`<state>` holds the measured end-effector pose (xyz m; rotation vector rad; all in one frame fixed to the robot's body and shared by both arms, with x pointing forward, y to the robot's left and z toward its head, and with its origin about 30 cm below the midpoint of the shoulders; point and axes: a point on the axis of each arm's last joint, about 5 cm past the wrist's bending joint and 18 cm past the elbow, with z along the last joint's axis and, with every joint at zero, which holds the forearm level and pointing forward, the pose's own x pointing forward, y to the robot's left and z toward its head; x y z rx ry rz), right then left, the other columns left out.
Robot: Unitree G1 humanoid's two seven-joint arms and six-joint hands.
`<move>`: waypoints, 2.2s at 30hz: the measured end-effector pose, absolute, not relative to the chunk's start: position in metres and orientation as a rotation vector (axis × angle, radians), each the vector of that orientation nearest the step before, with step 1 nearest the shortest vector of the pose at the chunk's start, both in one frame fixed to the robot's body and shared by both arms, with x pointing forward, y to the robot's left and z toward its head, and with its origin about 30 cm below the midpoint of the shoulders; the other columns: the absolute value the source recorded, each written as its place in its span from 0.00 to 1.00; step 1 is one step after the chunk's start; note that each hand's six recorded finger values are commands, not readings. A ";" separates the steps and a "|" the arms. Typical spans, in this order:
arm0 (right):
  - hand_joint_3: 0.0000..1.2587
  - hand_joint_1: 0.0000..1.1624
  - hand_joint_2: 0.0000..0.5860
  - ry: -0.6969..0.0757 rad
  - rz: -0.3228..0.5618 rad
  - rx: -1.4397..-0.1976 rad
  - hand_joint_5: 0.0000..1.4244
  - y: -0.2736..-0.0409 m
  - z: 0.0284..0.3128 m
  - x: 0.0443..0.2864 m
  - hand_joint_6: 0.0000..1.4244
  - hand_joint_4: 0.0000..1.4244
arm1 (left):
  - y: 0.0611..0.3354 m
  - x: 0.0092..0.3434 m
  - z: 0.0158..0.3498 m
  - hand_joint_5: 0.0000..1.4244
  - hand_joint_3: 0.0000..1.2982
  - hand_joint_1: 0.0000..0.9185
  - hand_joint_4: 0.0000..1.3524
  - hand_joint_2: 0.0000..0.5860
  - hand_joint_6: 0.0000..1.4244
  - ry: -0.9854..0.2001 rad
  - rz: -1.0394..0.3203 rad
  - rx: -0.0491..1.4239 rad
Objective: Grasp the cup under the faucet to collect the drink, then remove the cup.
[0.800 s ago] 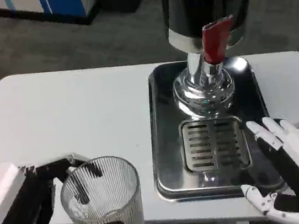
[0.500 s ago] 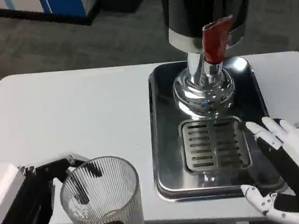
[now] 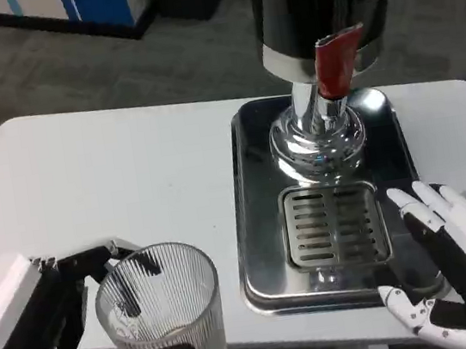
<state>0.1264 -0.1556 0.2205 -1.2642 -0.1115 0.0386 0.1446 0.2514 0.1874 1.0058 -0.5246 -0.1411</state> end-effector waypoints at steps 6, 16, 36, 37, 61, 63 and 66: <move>0.06 0.31 0.87 -0.111 0.036 -1.263 0.00 -0.156 0.221 0.126 0.00 0.00 | 0.252 0.146 0.188 0.92 0.71 0.50 0.79 0.08 1.00 -0.527 -0.138 1.005; 0.06 0.31 0.87 -0.104 0.017 -1.255 0.00 -0.158 0.221 0.126 0.00 0.00 | 0.249 0.178 0.194 0.92 0.71 0.50 0.79 0.08 1.00 -0.553 -0.117 1.013; 0.04 0.30 0.85 -0.079 -0.064 -1.217 0.00 -0.170 0.224 0.127 0.00 0.00 | 0.195 0.261 0.208 0.92 0.71 0.49 0.79 0.08 1.00 -0.662 -0.197 1.051; 0.04 0.30 0.85 -0.078 -0.067 -1.216 0.00 -0.170 0.224 0.127 0.00 0.00 | 0.193 0.263 0.209 0.92 0.71 0.49 0.79 0.08 1.00 -0.666 -0.196 1.049; 0.04 0.28 0.86 -0.069 -0.116 -1.185 0.00 -0.185 0.226 0.119 0.00 0.00 | 0.153 0.283 0.210 0.91 0.70 0.47 0.78 0.10 1.00 -0.705 -0.289 1.067; 0.04 0.28 0.85 -0.067 -0.118 -1.186 0.00 -0.185 0.226 0.119 0.00 0.00 | 0.149 0.285 0.210 0.90 0.69 0.48 0.78 0.11 1.00 -0.707 -0.294 1.076; 0.04 0.28 0.85 -0.065 -0.122 -1.188 0.00 -0.187 0.226 0.118 0.00 0.00 | 0.145 0.289 0.214 0.88 0.69 0.48 0.76 0.11 1.00 -0.714 -0.297 1.091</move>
